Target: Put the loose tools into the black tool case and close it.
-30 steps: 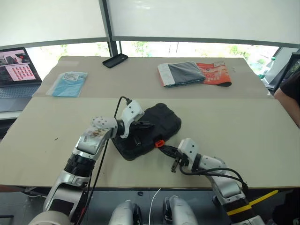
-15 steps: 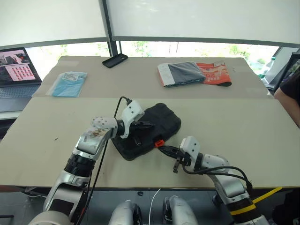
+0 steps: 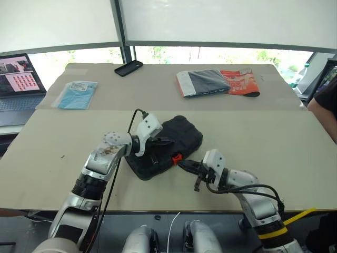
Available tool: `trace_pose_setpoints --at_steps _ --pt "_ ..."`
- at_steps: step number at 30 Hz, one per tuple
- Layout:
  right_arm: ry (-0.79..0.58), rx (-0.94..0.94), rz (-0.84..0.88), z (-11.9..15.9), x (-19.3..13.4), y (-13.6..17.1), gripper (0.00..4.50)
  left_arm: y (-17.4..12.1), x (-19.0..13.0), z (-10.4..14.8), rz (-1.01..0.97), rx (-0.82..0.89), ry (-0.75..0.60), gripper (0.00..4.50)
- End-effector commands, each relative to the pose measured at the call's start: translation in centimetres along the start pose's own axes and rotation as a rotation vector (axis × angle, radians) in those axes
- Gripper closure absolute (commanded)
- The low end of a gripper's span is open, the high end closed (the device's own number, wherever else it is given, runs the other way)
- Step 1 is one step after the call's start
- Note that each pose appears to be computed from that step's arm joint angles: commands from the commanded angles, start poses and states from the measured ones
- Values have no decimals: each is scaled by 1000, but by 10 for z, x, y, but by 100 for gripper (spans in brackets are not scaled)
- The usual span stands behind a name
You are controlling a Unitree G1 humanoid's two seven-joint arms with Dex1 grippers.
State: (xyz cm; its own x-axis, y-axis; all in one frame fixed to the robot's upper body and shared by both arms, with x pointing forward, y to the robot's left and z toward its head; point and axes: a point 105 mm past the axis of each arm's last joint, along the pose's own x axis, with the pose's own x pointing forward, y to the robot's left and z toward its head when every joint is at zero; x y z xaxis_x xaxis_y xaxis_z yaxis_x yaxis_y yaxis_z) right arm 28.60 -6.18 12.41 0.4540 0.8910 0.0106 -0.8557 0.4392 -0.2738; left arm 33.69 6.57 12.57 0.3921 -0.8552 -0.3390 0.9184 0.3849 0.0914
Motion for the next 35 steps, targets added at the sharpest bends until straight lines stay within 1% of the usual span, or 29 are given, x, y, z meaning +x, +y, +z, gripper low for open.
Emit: trace_pose_setpoints --at_steps 1,4,6,9,11,13,14,15,16,17,20,21,22,24,25,26,27,29,30,32,33,35 --pt "-41 -7 -14 8 2 -2 449 -11 6 -45 -34 -126 137 450" --pt "-35 3 8 7 0 0 449 -10 3 -43 -30 -123 115 450" --pt "-47 9 10 12 -4 -1 449 -10 0 -34 -47 -101 58 450" --pt "-50 -3 9 19 -20 -4 449 1 -14 -8 -15 -117 -110 450" --pt "-47 -9 4 23 -29 -6 449 3 -24 4 -17 -92 -180 450" --pt "-40 -17 -40 27 -41 -14 450 9 -41 11 8 -46 -224 399" --pt "-26 -17 -52 28 -49 -18 421 13 -54 14 32 -9 -248 377" --pt "1 -40 -69 28 -61 -22 387 18 -72 17 65 44 -266 338" --pt "29 -55 -80 26 -71 -26 369 23 -87 17 100 93 -263 309" --pt "57 -70 -90 24 -80 -29 329 25 -99 14 123 124 -246 266" --pt "139 -122 -128 14 -103 -41 220 30 -124 -7 176 66 -145 152" --pt "173 -144 -147 10 -111 -47 190 39 -138 -17 260 81 -110 119" --pt "207 -164 -139 5 -119 -49 151 42 -150 -28 292 59 -89 76" --pt "276 -246 -101 -4 -130 -51 90 42 -169 -42 319 36 -63 10" --pt "280 -248 -102 -6 -135 -54 65 43 -177 -50 349 48 -47 0" --pt "276 -245 -107 -8 -138 -56 18 45 -182 -55 373 64 -35 0" --pt "282 -252 -97 -11 -142 -58 4 44 -190 -65 395 76 -1 0" --pt "282 -281 -50 -16 -149 -58 4 41 -201 -81 433 92 53 0" --pt "287 -284 -53 -19 -154 -61 4 42 -205 -85 461 113 63 0" --pt "288 -287 -81 -22 -159 -69 4 45 -210 -87 527 164 84 0" --pt "293 -283 -101 -24 -161 -72 4 47 -211 -89 542 157 95 0" --pt "300 -291 -130 -29 -165 -78 4 50 -212 -87 587 146 67 0"
